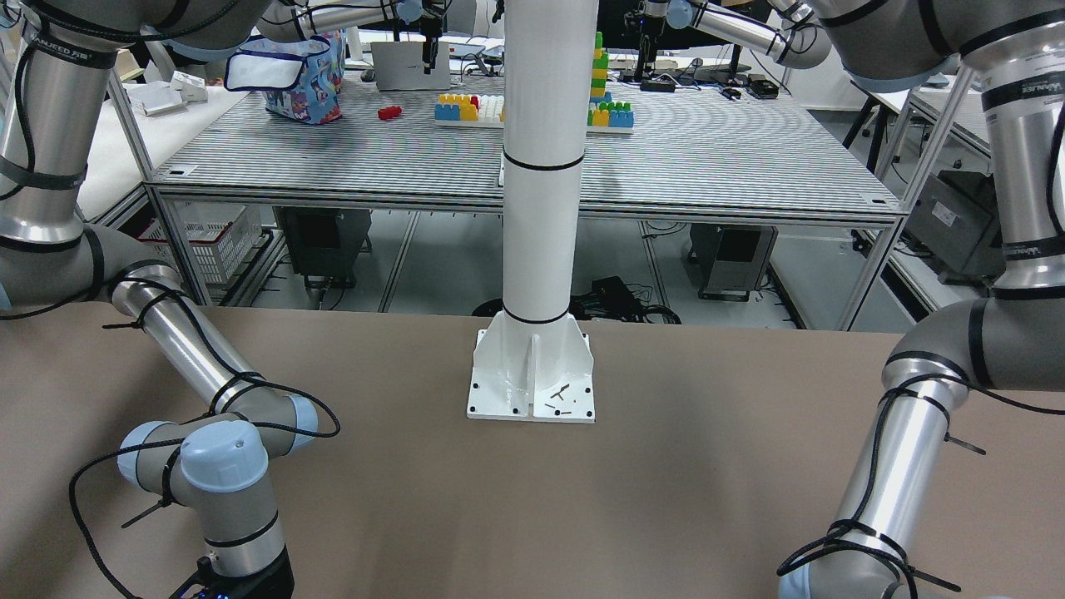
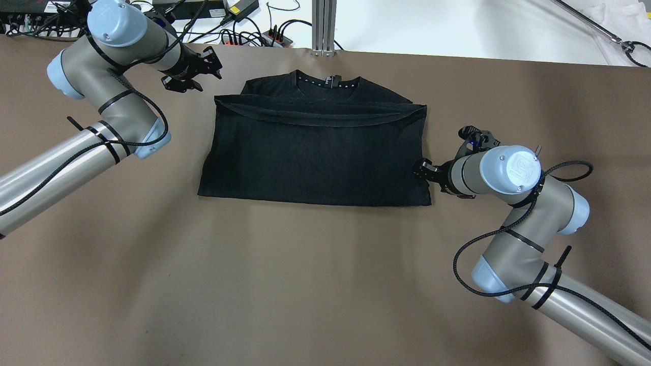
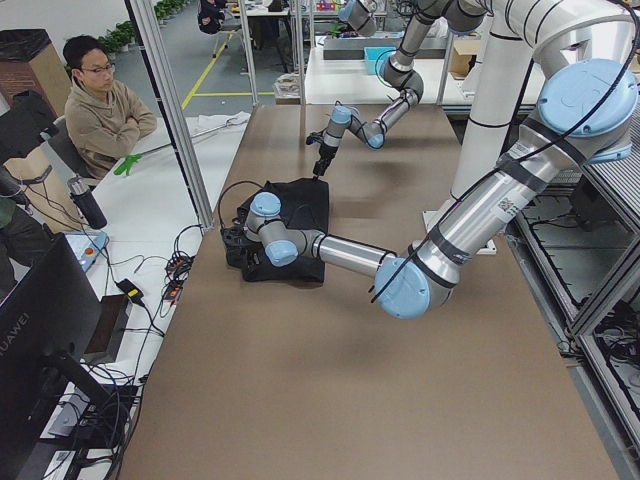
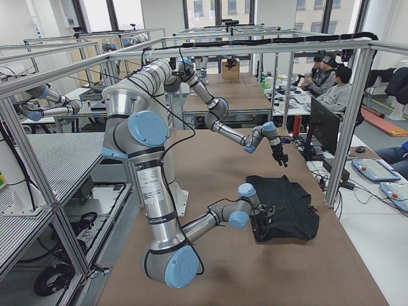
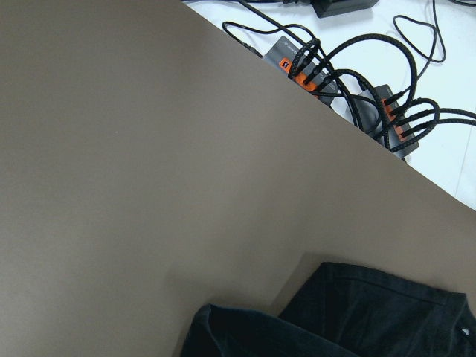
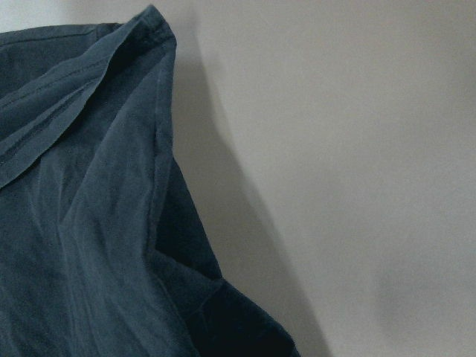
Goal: Fold clothes
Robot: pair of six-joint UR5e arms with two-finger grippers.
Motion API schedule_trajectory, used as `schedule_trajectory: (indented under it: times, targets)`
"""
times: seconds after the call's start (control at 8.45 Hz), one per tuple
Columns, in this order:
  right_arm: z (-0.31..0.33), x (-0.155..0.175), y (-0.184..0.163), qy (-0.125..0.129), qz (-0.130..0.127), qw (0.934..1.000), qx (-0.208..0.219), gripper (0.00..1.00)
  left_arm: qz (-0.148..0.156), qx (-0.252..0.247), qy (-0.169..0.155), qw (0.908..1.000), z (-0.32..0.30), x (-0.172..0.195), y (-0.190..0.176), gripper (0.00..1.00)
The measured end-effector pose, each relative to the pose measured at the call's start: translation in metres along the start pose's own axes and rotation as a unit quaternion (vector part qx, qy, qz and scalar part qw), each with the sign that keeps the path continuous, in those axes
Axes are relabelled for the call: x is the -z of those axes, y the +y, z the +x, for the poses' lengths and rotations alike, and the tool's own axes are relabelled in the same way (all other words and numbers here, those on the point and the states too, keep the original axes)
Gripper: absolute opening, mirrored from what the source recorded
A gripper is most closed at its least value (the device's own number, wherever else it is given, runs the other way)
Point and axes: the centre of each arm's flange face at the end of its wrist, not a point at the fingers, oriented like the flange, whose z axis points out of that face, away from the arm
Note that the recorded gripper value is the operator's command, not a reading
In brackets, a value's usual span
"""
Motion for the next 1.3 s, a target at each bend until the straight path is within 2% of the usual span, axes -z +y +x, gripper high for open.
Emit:
schedule_trajectory:
  times: [0.24, 0.35, 0.83, 1.06, 1.3]
  targets:
    - [0.003, -0.006, 0.001, -0.012, -0.001, 0.9999, -0.006, 0.73, -0.001, 0.001, 0.002, 1.0, 0.005, 0.001, 0.002, 0.63]
    - [0.004, -0.007, 0.002, -0.013, -0.002, 0.9999, -0.007, 0.64, -0.001, 0.001, 0.003, 1.0, 0.006, 0.001, 0.003, 0.63]
    - [0.006, -0.01, 0.019, -0.013, -0.013, 0.9994, -0.03, 0.0, -0.002, 0.001, 0.005, 1.0, 0.011, 0.002, 0.005, 0.64]
    - [0.005, -0.012, 0.029, -0.013, -0.021, 0.9991, -0.034, 0.0, -0.002, 0.001, 0.006, 1.0, 0.012, 0.002, 0.005, 0.64]
    - [0.005, 0.001, 0.038, -0.021, -0.027, 0.9989, -0.033, 0.0, -0.002, 0.006, 0.007, 1.0, 0.012, 0.003, 0.005, 0.64]
